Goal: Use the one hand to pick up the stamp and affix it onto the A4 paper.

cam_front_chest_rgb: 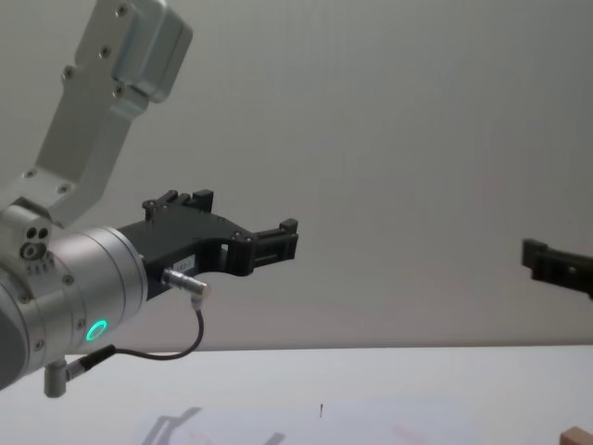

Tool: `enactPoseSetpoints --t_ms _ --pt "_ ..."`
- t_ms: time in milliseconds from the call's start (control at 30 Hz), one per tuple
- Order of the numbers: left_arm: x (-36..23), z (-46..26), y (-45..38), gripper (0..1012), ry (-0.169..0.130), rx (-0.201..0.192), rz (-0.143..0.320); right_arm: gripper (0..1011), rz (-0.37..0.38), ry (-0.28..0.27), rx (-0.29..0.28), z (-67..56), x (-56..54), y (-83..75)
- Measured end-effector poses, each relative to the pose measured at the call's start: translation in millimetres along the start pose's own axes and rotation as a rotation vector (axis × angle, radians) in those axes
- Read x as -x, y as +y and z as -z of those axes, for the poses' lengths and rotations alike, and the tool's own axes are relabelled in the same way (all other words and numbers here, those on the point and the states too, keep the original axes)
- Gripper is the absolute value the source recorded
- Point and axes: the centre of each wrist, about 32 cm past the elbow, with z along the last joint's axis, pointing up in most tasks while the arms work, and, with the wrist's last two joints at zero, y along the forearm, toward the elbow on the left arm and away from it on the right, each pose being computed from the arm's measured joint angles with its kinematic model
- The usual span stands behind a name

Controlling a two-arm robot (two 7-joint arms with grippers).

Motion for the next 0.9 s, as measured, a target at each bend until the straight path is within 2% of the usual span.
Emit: enactPoseSetpoints --t_ms 367,467,700,900 --pt "0.0 0.0 0.0 1001 0.0 0.0 0.0 1001 0.05 0.006 0.101 5.1 -3.5 -30.6" --pt "0.0 0.0 0.0 1001 0.0 0.0 0.0 1001 0.052 0.009 0.148 7.6 -5.3 -39.2" --pt "0.0 0.0 0.0 1001 0.0 0.0 0.0 1001 0.026 0.009 0.229 12.1 -8.2 -45.6" --pt "0.0 0.0 0.0 1001 0.0 0.0 0.0 1001 -0.011 0.003 0.301 17.9 -11.0 -43.6"
